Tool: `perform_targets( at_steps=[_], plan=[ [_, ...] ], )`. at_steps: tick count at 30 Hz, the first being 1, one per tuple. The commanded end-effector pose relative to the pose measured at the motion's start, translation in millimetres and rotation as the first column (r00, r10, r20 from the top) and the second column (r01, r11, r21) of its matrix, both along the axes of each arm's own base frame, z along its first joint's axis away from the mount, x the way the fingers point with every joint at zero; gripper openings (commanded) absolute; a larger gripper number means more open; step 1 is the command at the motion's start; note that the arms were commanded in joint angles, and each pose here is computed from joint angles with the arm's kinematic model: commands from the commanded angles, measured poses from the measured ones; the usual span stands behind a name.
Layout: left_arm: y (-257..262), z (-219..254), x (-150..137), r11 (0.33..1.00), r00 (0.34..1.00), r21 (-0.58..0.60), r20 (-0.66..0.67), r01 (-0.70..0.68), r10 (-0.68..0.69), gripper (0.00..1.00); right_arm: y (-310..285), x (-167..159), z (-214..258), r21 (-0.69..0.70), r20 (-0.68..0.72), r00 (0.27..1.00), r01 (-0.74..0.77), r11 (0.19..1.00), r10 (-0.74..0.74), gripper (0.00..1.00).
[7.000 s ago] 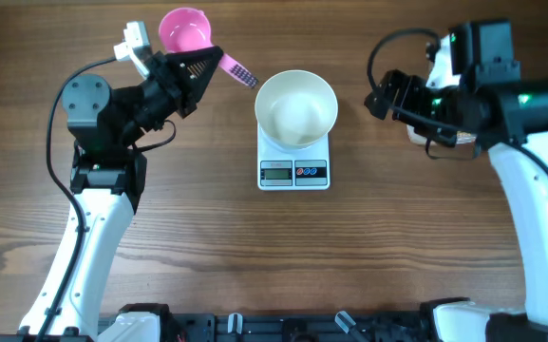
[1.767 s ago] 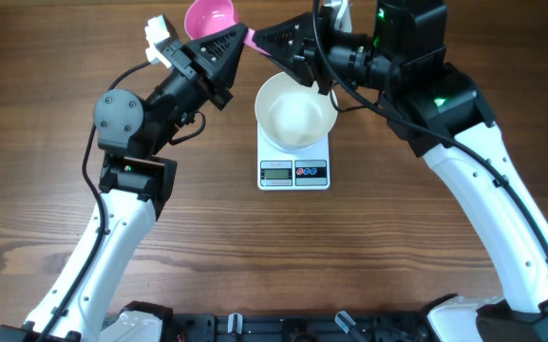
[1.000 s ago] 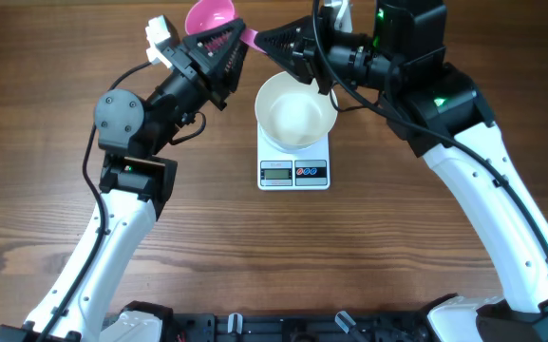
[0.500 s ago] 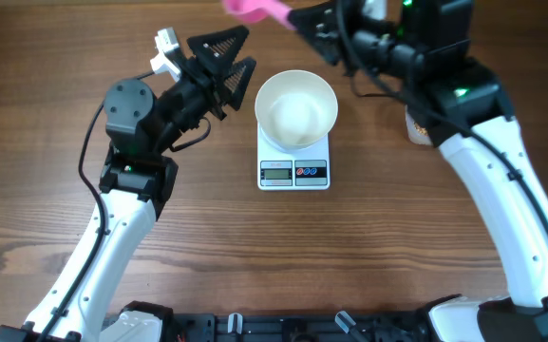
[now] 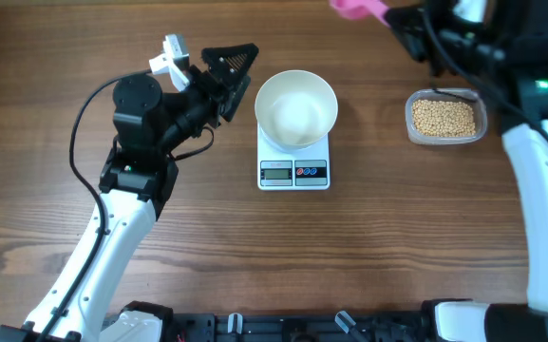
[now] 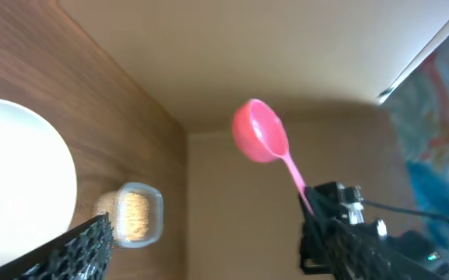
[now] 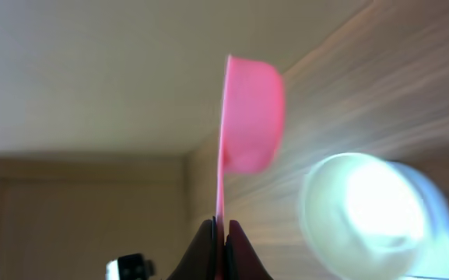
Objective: Scoop item into bowl and weigh 150g on scale
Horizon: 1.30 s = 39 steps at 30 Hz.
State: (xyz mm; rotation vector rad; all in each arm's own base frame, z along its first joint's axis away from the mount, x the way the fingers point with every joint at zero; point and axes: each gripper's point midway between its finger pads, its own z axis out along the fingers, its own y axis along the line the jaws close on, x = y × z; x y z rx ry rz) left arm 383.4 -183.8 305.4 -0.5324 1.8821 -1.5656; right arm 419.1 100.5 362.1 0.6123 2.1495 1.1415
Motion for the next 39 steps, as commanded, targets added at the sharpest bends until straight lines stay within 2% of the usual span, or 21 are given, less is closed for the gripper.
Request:
perform_targets(
  at_steps=[1, 6, 11, 16, 18, 21, 23, 24, 26, 27, 30, 31, 32, 33, 34, 37, 39],
  plan=[
    [-3.7, -2.7, -6.6, 0.988, 0.991, 0.146, 0.116, 0.047, -0.064, 0.91, -31.6, -14.6, 10.8, -0.182, 0.11, 0.993, -0.008, 0.983, 0.028, 0.04],
    [-0.9, -33.6, -12.2, 0.945, 0.986, 0.318, 0.119, 0.072, -0.115, 0.91, -62.5, -29.1, -15.9, -0.36, 0.066, 0.995, -0.041, 0.932, 0.069, 0.05],
    [15.6, -60.1, -9.8, 0.89, 0.992, 0.454, 0.095, 0.037, -0.089, 0.91, -103.8, -46.6, -51.1, -0.549, -0.07, 0.997, -0.005, 0.836, -0.041, 0.04],
    [31.3, -68.7, -17.4, 0.831, 0.994, 0.551, 0.02, 0.078, -0.107, 0.9, -130.9, -63.3, -68.3, -0.665, -0.155, 0.978, -0.002, 0.747, -0.136, 0.04],
    [48.5, -68.9, -19.6, 0.761, 0.997, 0.646, -0.02, 0.066, -0.069, 0.86, -135.6, -66.7, -69.7, -0.686, -0.167, 0.974, -0.005, 0.728, -0.151, 0.04],
    [92.2, -58.2, -20.6, 0.584, 0.996, 0.812, -0.043, -0.012, 0.08, 0.71, -137.5, -69.3, -71.0, -0.692, -0.178, 0.971, -0.008, 0.722, -0.159, 0.04],
    [118.2, -47.1, -21.0, 0.489, 0.982, 0.87, -0.028, -0.069, 0.187, 0.63, -137.4, -69.8, -71.5, -0.692, -0.181, 0.971, -0.011, 0.722, -0.159, 0.04],
    [132.5, -40.4, -21.3, 0.434, 0.969, 0.895, -0.009, -0.102, 0.246, 0.62, -137.4, -69.7, -71.4, -0.696, -0.18, 0.972, -0.016, 0.718, -0.152, 0.04],
    [143.3, -35.8, -20.3, 0.39, 0.957, 0.911, 0.015, -0.132, 0.29, 0.76, -138.8, -69.9, -71.5, -0.71, -0.178, 0.974, -0.027, 0.703, -0.141, 0.04],
    [145.3, -35.0, -19.7, 0.382, 0.954, 0.914, 0.021, -0.14, 0.298, 0.92, -142.0, -70.8, -72.1, -0.721, -0.18, 0.971, -0.023, 0.693, -0.155, 0.04],
    [146.9, -36.6, -17.7, 0.373, 0.952, 0.917, 0.022, -0.141, 0.305, 0.92, -153.7, -75.1, -74.2, -0.752, -0.192, 0.957, -0.002, 0.659, -0.216, 0.04],
    [148.7, -37.6, -17.0, 0.364, 0.95, 0.92, 0.023, -0.142, 0.313, 0.76, -156.0, -76.0, -74.6, -0.758, -0.194, 0.954, 0.002, 0.653, -0.228, 0.04],
    [151.6, -38.3, -16.4, 0.351, 0.946, 0.925, 0.026, -0.146, 0.324, 0.51, -157.0, -76.2, -74.6, -0.758, -0.194, 0.953, 0.005, 0.652, -0.232, 0.04],
    [158.9, -39.4, -15.5, 0.319, 0.935, 0.935, 0.035, -0.155, 0.352, 0.15, -157.8, -75.6, -74.4, -0.758, -0.191, 0.953, 0.009, 0.652, -0.235, 0.04],
    [167.1, -40.3, -14.6, 0.287, 0.923, 0.944, 0.044, -0.163, 0.382, 0.04, -158.1, -75.0, -74.4, -0.758, -0.19, 0.953, 0.01, 0.652, -0.236, 0.04],
    [188.3, -44.4, -11.9, 0.231, 0.89, 0.957, 0.054, -0.176, 0.452, 0.04, -158.7, -73.7, -74.5, -0.758, -0.188, 0.953, 0.013, 0.652, -0.237, 0.04],
    [205.3, -52.8, -9.3, 0.241, 0.855, 0.954, 0.03, -0.18, 0.518, 0.04, -159.1, -71.1, -72.9, -0.759, -0.175, 0.955, 0.024, 0.651, -0.239, 0.04]
  ],
)
